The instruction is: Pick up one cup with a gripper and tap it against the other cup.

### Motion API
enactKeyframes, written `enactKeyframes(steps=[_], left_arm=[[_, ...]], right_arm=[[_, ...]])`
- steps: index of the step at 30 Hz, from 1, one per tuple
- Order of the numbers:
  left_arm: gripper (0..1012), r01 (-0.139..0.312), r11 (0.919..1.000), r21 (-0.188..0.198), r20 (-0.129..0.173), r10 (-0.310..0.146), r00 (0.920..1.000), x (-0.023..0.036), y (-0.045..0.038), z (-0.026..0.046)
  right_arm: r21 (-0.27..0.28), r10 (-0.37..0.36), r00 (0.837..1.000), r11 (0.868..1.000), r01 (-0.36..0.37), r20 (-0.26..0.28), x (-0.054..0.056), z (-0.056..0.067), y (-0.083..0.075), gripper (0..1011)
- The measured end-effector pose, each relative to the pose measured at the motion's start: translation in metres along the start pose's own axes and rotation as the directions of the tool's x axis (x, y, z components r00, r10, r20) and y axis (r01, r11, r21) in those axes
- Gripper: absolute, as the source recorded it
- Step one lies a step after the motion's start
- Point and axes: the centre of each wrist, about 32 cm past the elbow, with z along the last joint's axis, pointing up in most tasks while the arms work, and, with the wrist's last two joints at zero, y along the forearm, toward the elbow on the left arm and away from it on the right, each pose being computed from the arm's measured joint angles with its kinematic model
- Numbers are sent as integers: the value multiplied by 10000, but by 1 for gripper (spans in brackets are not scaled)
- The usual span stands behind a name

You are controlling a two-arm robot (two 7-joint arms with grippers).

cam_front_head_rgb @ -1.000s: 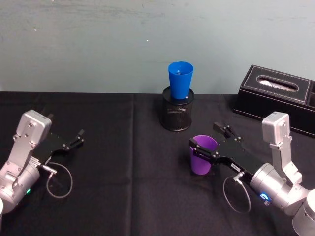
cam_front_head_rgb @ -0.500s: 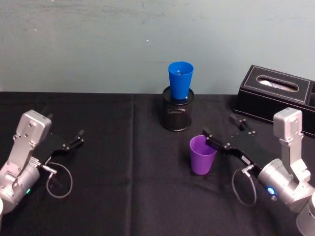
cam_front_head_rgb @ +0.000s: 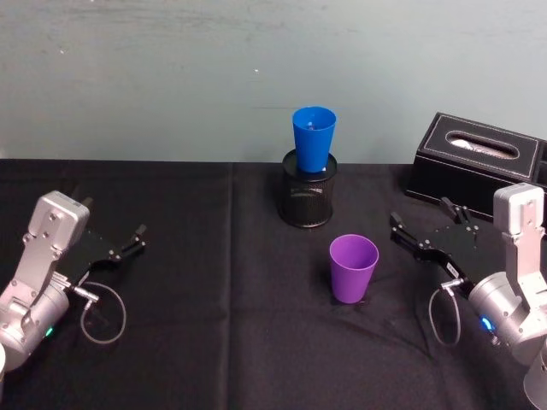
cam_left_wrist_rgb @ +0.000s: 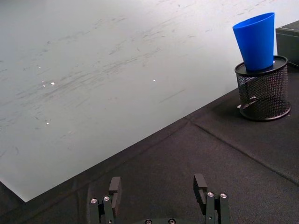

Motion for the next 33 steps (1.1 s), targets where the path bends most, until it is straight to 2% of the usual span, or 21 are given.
enactKeyframes(steps=[7, 19, 33], left_arm=[[1011, 0, 10000, 0, 1, 0, 10000, 0, 0, 0], [1011, 0, 10000, -1, 0, 0, 10000, 0, 0, 0], [1011, 0, 10000, 0, 1, 0, 10000, 0, 0, 0]], right_arm=[[-385, -344, 9994, 9987, 341, -74, 13, -44, 19, 1003], [-890, -376, 9993, 9954, 368, -72, -9, -81, 39, 1003], [-939, -317, 9995, 9951, 308, -80, -8, -81, 45, 1003]])
